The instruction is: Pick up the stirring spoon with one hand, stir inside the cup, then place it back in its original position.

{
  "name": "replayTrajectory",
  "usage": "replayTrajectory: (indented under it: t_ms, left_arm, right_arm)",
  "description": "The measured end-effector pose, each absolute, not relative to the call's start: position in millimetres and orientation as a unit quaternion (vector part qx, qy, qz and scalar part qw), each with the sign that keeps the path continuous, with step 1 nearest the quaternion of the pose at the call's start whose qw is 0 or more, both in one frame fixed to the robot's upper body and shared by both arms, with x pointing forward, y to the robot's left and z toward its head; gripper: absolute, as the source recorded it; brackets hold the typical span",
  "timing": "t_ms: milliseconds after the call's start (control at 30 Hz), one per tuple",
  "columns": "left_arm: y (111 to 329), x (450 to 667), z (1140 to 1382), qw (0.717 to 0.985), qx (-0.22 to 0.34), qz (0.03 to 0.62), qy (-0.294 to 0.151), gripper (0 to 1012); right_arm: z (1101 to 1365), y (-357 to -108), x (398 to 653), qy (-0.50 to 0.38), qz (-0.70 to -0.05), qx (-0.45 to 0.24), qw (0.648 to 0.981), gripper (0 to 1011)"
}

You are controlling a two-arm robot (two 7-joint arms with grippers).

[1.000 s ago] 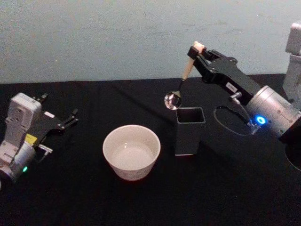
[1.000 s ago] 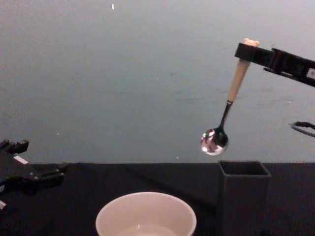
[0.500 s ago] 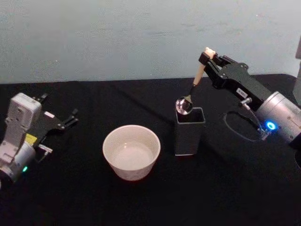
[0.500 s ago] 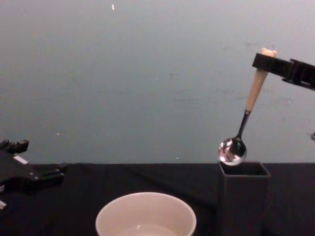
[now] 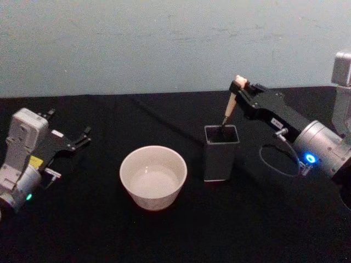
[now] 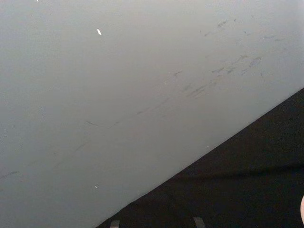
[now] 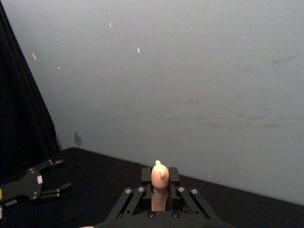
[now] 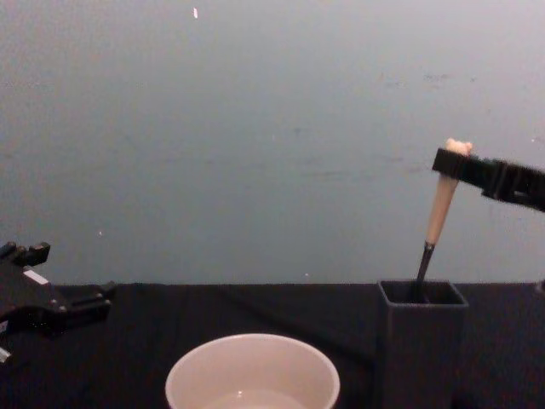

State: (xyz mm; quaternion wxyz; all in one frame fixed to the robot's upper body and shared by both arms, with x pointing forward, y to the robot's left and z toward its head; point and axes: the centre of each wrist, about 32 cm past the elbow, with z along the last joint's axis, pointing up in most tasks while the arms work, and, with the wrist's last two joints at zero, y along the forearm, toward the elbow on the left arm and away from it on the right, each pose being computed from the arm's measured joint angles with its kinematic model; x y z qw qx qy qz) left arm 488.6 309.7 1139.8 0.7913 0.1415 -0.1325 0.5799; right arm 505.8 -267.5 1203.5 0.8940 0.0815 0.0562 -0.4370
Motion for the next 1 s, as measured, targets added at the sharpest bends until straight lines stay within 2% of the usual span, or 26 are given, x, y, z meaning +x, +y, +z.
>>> replayTrajectory:
  t_ms: [333, 1000]
  left_arm:
    - [310, 489, 1140, 0.791, 0.141, 0.580, -0.132, 1001]
    - [310, 489, 1140, 0.791, 0.141, 0.580, -0.132, 1001]
  right_arm:
    - [1186, -263, 510, 0.070, -0.441, 0.056, 0.893, 214]
    - [1172, -263, 507, 0.099, -0.441, 0.029, 0.891, 214]
